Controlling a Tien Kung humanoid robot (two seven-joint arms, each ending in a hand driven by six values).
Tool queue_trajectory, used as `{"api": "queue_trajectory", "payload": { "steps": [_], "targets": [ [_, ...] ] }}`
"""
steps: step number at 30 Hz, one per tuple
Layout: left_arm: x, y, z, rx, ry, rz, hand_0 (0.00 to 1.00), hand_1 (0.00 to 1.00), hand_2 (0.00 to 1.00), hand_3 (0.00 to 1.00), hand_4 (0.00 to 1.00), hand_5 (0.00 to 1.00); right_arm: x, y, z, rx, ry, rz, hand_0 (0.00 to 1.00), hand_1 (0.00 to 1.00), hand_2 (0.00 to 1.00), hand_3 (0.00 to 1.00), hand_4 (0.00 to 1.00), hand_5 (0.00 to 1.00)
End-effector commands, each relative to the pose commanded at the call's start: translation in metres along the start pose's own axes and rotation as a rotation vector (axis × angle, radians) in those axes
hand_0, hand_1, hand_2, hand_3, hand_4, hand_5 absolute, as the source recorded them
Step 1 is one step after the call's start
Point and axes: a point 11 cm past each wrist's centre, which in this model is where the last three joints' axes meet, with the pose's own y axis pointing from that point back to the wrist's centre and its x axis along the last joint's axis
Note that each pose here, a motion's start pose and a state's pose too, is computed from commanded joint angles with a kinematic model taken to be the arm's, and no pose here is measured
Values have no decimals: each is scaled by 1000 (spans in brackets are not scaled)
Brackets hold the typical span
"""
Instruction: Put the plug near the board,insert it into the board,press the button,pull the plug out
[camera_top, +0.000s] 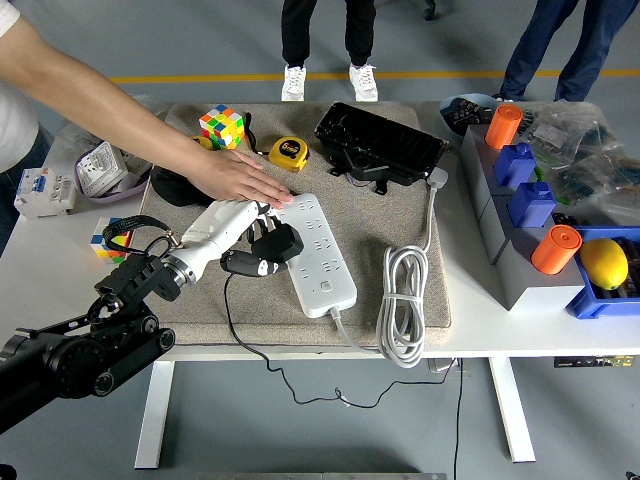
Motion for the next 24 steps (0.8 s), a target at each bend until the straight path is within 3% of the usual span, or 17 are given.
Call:
{"api": "queue_trajectory", "payload": {
  "steps": [16, 17, 22, 23, 24],
  "targets": [
    [-3, 1, -2, 9, -7, -19, 241, 366, 437, 532, 863, 46, -1, 0, -2, 5, -3, -1, 605, 609, 559, 545, 755, 254],
    [-3, 0, -2, 12, -5, -22, 283, 472, 530, 560, 875, 56, -1, 0, -2, 6, -3, -1, 605, 609, 559, 545, 755, 251],
    [-3, 0, -3, 20, -8, -30, 283, 472, 530, 560, 875, 56, -1, 0, -2, 6, -6, 0, 605, 609, 559, 545, 755, 251],
    [-3, 0, -4, 23, -8, -32, 329, 504, 557, 581, 940, 95, -1, 0, -2, 7, -7, 0, 604, 609, 559, 545, 753, 250],
    [-2, 0, -4, 24, -9, -31, 329, 504, 557, 581, 940, 95, -1, 0, -2, 7, -7, 0, 604, 609, 559, 545, 753, 250]
  ]
}}
